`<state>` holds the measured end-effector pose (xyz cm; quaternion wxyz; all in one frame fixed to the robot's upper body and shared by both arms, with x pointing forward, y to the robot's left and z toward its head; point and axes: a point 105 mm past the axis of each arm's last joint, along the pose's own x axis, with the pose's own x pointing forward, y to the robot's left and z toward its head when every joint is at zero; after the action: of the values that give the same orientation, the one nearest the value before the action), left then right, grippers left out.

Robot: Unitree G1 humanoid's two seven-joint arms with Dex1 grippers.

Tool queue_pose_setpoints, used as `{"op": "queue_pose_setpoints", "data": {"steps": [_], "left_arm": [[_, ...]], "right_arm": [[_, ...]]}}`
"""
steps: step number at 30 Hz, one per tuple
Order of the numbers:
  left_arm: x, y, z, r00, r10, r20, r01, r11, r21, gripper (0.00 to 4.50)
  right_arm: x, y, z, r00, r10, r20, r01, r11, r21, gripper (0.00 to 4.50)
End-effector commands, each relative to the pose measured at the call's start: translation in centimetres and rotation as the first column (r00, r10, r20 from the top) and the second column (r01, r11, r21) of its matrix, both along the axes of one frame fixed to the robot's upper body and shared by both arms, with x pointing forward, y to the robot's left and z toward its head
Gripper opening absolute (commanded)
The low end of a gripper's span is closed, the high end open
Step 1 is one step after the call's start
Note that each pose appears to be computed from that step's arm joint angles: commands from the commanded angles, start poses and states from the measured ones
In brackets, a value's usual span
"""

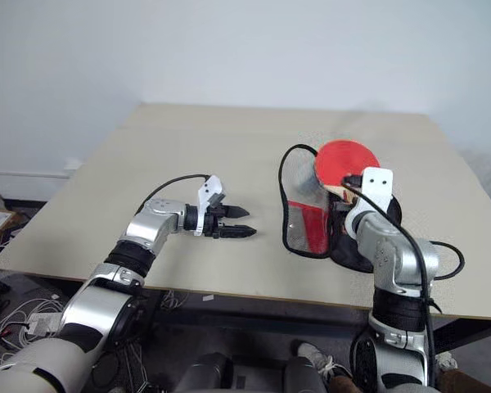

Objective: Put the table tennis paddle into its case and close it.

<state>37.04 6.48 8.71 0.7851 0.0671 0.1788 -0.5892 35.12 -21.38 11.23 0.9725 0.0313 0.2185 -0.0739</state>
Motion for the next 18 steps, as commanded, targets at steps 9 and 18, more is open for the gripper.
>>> {"op": "queue_pose_setpoints", "data": {"steps": [9, 18], "left_arm": [[0.7, -1.0, 2.1, 0.997, -0.03, 0.067, 0.031, 0.999, -0.01, 3.58], [0.8, -0.4, 2.2, 0.998, -0.014, 0.068, 0.015, 1.0, -0.012, 3.58]], "right_arm": [[-0.3, -0.1, -0.7, 0.994, -0.09, 0.06, 0.084, 0.991, 0.1, 1.13], [-0.4, -1.0, -3.6, 0.993, -0.113, -0.027, 0.114, 0.992, 0.051, 1.13]]}}
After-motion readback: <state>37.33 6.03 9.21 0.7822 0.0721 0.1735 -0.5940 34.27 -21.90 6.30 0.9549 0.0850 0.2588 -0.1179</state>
